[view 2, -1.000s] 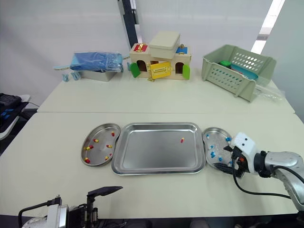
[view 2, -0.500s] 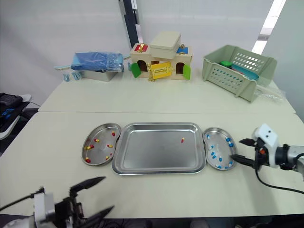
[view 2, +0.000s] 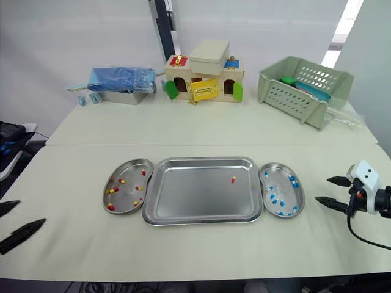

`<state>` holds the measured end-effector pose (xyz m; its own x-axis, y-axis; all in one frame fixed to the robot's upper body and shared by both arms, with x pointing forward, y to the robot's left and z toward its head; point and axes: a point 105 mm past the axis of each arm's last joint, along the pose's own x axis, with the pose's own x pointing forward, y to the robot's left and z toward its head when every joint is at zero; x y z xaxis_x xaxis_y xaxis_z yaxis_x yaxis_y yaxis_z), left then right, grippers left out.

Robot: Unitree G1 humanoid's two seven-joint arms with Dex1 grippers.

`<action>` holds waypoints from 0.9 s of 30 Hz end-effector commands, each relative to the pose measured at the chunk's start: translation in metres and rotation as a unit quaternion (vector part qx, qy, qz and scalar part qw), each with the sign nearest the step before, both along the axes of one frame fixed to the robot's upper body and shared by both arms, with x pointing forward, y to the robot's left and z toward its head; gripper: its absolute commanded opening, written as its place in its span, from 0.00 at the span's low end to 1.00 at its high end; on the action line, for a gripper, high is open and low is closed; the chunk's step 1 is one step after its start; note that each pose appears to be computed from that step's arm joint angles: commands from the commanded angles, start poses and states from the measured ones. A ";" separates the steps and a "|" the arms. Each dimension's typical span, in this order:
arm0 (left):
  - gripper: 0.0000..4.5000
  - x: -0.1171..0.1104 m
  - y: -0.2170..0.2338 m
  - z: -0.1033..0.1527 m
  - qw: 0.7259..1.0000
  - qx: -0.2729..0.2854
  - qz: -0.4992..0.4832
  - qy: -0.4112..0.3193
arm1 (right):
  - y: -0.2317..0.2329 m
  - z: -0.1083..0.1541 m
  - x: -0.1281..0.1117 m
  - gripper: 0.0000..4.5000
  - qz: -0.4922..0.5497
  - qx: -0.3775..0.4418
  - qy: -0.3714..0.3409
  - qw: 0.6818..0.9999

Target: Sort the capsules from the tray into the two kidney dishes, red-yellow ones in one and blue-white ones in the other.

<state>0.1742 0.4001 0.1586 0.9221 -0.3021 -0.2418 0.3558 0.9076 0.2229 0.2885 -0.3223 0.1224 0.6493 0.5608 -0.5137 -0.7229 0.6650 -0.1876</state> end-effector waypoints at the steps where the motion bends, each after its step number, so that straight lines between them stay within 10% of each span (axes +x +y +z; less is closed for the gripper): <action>1: 1.00 -0.002 0.005 0.007 1.000 0.009 0.004 -0.006 | 0.000 0.010 0.003 0.99 0.010 -0.004 -0.020 1.000; 18: 1.00 0.009 -0.005 -0.002 1.000 0.006 -0.017 0.008 | 0.002 0.010 -0.003 0.99 0.015 0.002 -0.015 1.000; 27: 1.00 0.054 -0.093 0.005 0.984 -0.017 -0.176 0.015 | 0.060 0.008 -0.048 0.99 0.106 0.101 -0.060 0.987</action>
<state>0.2218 0.3295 0.1566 0.7962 -0.5462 -0.2603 0.5959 0.7824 0.1808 0.2466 -0.2762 0.1143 0.5751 0.7295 -0.3703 -0.8084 0.5761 -0.1205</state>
